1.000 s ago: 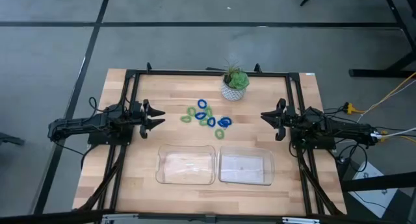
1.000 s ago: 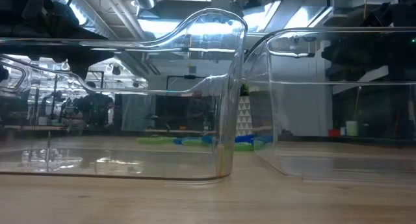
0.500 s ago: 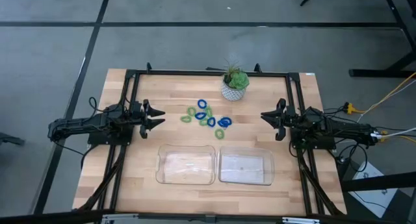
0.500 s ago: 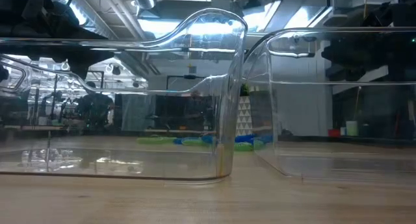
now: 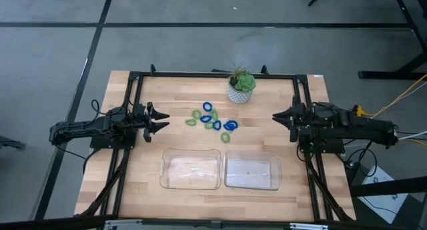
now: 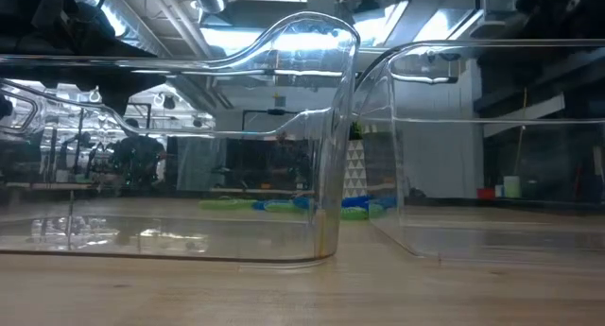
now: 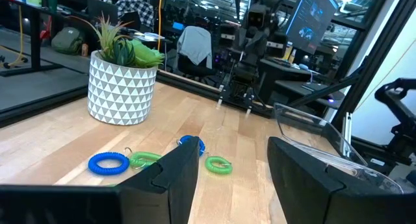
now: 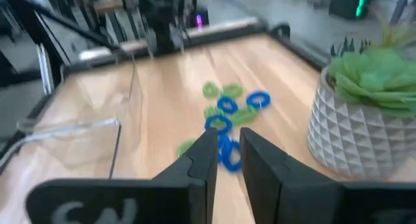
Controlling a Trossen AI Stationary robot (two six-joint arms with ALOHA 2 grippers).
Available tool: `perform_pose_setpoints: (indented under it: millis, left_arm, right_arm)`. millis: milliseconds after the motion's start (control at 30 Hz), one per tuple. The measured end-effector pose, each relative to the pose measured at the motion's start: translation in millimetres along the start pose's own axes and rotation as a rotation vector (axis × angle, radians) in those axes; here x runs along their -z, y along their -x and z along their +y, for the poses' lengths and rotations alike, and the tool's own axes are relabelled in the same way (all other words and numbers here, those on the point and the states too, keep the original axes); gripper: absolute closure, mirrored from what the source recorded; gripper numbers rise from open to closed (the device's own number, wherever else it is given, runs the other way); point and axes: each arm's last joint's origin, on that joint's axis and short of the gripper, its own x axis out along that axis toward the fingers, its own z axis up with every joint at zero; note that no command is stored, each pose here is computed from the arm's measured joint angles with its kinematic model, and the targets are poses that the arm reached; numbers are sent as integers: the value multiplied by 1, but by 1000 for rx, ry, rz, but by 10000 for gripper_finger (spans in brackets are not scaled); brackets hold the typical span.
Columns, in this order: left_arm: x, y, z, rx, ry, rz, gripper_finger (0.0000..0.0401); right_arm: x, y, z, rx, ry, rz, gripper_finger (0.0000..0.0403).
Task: Sort spring keychains
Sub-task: Put the blue spring keychain into the right transparent bin
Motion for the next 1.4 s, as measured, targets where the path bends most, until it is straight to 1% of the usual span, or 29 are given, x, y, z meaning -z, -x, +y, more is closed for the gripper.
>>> perform_pose_setpoints:
  millis: [133,300,533,733,933,1067,1200,1400]
  left_arm:
    - [0,0,0,-1,0,1,223]
    - [0,0,0,0,0,0,223]
    - [0,0,0,-1,0,0,223]
    - [0,0,0,0,0,1,223]
    - [0,0,0,0,0,0,223]
    - [0,0,0,0,0,0,223]
    - [0,0,0,0,0,0,223]
    - [0,0,0,0,0,0,223]
  right_arm:
    - [-29,-4,5,11,8,74,336]
    - [-60,-20,15,-5,22,121,336]
    - [-84,-43,34,-70,56,178,336]
    - [-87,-63,51,-115,91,250,336]
    - [-77,-80,65,-149,127,325,336]
    - [-71,-91,68,-146,137,368,336]
    - [-66,-107,62,-122,117,404,336]
    - [-63,-128,37,-14,88,435,336]
